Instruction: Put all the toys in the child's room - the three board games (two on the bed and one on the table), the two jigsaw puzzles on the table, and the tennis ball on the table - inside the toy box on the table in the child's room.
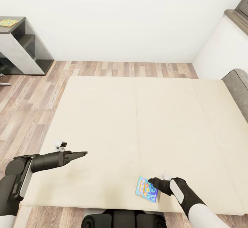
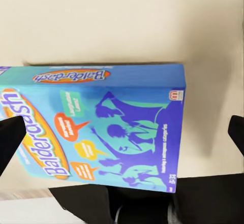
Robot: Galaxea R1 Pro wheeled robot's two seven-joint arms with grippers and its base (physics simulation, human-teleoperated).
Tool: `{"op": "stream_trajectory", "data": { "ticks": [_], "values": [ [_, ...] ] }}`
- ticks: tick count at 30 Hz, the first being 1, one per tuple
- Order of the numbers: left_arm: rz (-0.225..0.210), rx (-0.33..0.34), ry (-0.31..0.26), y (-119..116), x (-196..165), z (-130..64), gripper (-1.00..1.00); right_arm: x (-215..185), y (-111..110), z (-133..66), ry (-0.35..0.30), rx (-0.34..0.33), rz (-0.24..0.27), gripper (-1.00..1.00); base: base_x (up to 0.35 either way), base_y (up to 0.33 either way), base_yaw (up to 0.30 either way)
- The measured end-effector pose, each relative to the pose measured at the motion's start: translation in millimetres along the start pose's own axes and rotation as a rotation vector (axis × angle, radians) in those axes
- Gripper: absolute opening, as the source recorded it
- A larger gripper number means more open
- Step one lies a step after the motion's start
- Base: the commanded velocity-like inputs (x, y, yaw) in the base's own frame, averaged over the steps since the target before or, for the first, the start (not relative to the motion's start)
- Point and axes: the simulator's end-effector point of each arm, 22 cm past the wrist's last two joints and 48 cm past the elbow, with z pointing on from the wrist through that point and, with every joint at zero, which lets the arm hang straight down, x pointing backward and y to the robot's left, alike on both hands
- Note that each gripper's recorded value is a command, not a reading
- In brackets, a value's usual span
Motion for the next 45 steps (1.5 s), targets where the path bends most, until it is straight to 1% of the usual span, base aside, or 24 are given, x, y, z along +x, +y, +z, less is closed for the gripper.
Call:
{"op": "stream_trajectory", "data": {
  "ticks": [7,17,45],
  "values": [
    [0.000,0.000,0.000,0,0,0.0,1.00,5,-4,0.2,0.023,0.021,0.002,1.00,0.000,0.000,0.000],
    [-0.004,-0.001,0.001,2,1,0.3,1.00,8,-5,1.9,0.030,0.025,0.004,1.00,0.000,0.000,0.000],
    [-0.035,-0.006,0.008,15,8,2.6,1.00,18,-12,11.9,0.050,0.036,0.007,1.00,0.000,0.000,0.000]
  ]
}}
